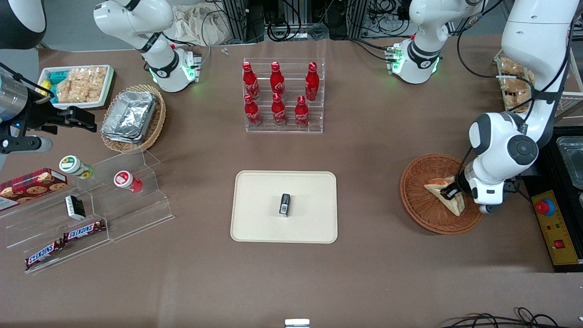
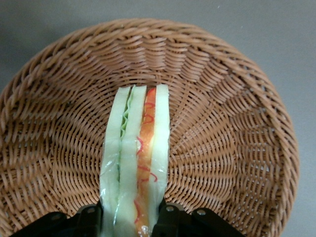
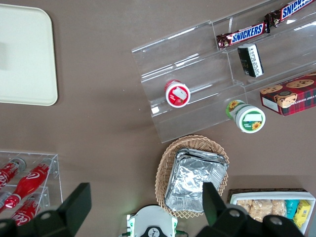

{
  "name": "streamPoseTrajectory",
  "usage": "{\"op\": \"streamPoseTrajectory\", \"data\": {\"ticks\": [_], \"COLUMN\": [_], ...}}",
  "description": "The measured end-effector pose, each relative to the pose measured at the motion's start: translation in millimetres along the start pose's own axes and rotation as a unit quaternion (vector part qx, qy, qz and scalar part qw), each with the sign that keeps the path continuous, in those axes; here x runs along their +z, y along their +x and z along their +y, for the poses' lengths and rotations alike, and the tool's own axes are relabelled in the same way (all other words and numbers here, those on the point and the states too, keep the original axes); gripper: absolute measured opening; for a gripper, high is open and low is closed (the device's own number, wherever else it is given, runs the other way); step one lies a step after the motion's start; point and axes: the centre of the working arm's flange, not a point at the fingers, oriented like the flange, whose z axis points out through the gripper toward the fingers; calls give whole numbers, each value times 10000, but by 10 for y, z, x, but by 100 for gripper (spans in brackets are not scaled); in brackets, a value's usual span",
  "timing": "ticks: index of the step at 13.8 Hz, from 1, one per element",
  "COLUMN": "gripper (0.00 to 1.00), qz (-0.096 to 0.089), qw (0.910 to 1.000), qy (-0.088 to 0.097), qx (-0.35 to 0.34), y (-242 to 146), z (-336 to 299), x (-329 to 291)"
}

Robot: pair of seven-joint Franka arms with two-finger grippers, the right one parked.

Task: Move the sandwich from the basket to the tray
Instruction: 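Lower the left gripper and close it on the sandwich, then lift the sandwich and carry it toward the cream tray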

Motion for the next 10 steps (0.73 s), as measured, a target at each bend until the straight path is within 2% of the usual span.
{"op": "streamPoseTrajectory", "data": {"ticks": [2, 4, 6, 8, 10], "gripper": [32, 20, 20, 20, 20], "qz": [-62, -225, -382, -395, -277], "qw": [9999, 9988, 9965, 9940, 9901], "qy": [140, 391, 596, 596, 463], "qx": [47, 183, 445, 829, 1298], "y": [25, -2, -150, -424, -798], "z": [66, 252, 575, 985, 1405], "x": [-244, -732, -1372, -2045, -2547]}}
